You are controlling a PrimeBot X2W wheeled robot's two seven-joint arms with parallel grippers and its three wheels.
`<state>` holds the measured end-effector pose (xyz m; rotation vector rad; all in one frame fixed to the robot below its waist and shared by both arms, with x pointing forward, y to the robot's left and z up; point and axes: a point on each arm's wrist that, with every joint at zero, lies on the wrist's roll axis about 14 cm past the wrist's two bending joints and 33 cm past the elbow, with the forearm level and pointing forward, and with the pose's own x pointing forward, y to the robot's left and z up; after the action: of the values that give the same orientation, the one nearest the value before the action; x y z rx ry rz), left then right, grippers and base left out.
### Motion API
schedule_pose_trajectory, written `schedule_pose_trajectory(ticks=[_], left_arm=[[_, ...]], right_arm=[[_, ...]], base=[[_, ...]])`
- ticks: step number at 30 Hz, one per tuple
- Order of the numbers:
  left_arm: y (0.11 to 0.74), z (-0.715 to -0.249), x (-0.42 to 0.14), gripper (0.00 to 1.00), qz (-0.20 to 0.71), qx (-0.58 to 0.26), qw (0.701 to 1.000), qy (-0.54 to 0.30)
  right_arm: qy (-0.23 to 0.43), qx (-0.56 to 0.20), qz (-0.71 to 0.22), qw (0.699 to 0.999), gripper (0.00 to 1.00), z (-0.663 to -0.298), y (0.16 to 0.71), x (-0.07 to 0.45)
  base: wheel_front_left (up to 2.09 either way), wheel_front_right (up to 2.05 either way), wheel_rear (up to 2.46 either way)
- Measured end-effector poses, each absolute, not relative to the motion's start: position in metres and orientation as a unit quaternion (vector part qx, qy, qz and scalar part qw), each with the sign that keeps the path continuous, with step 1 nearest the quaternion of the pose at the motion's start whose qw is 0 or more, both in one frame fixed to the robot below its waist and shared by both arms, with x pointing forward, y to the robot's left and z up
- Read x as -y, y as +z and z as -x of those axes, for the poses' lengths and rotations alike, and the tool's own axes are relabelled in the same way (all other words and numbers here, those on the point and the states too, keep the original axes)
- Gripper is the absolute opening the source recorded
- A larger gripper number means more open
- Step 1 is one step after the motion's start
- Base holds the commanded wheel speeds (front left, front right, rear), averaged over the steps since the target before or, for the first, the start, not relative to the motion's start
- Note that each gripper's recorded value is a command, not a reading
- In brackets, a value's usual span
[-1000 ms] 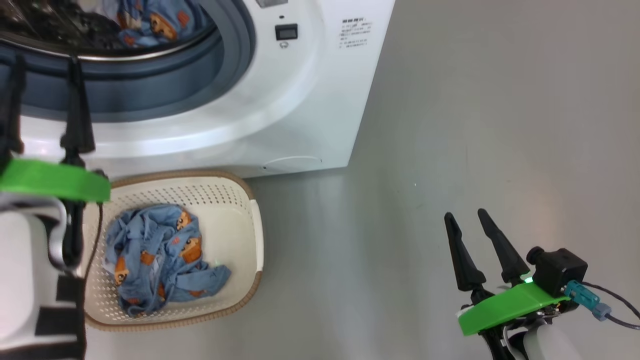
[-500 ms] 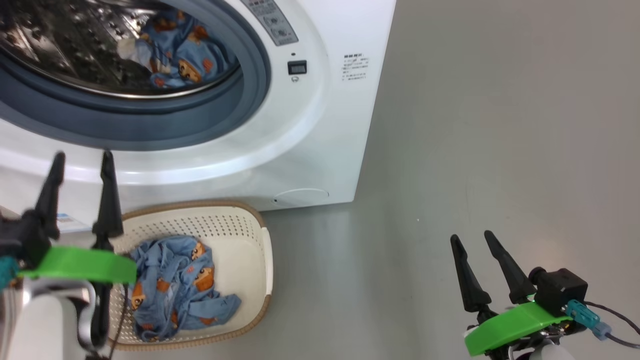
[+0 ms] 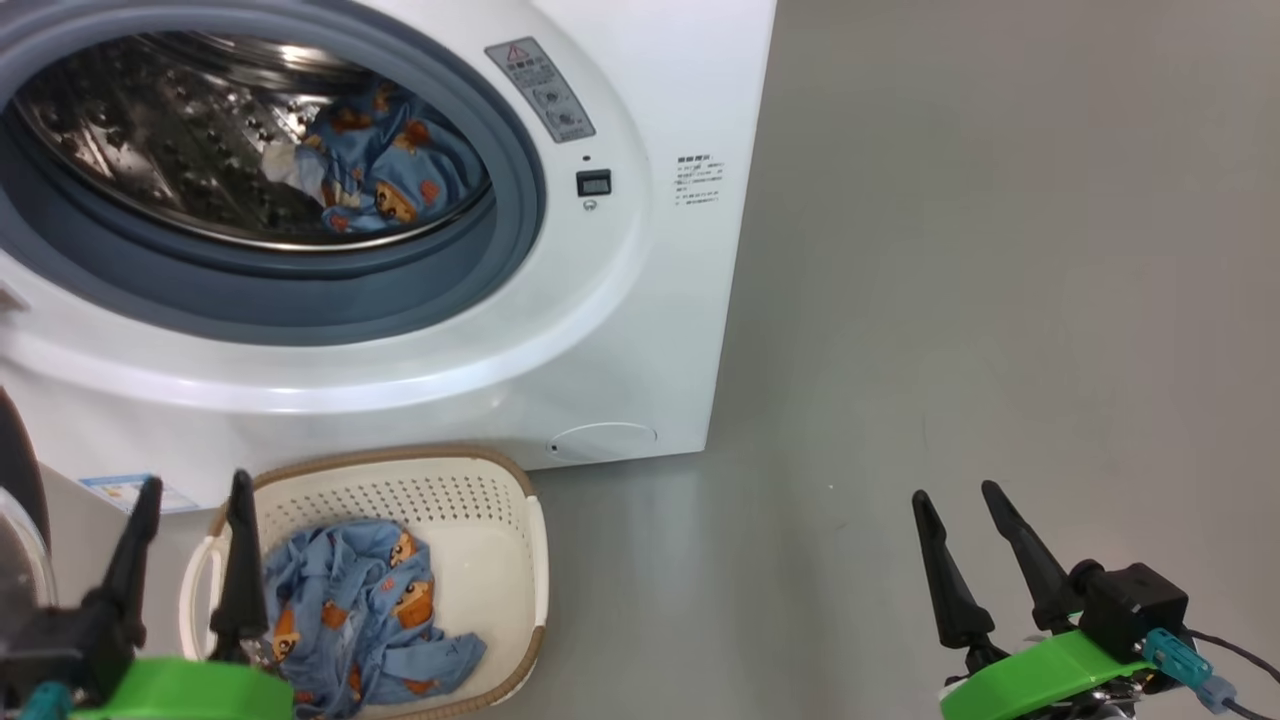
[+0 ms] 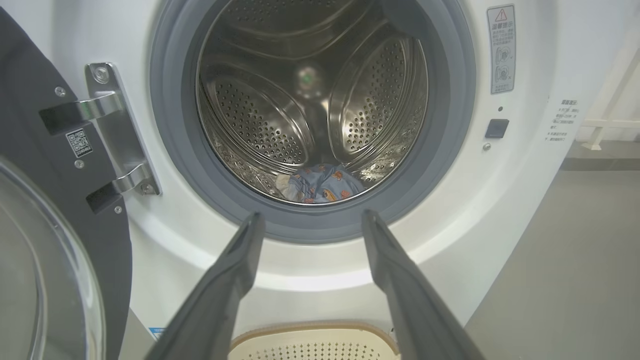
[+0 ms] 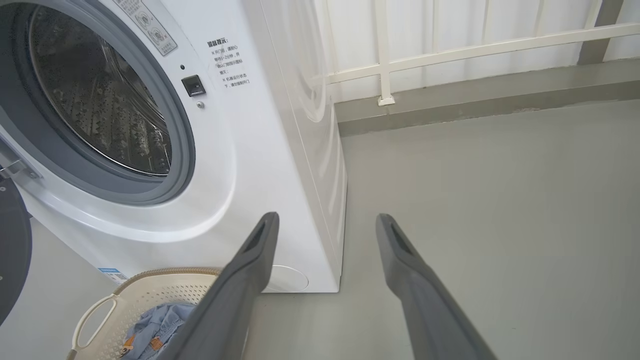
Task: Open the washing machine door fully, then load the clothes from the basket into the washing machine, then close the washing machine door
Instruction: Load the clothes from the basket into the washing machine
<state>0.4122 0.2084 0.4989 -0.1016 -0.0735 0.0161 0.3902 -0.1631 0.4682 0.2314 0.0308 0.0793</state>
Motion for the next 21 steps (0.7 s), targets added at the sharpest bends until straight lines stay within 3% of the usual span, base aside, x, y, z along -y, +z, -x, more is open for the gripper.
schedule_pose_trajectory(ticks=[21], left_arm=[[0.489,-0.369,-0.211,1.0,0.057,0.018,0.997,0.038]], right_arm=[[0.032,0.03,-0.087,0.995,1.0,-0.379,0.498,0.173]], base=[[0.0,0.0,0.0]])
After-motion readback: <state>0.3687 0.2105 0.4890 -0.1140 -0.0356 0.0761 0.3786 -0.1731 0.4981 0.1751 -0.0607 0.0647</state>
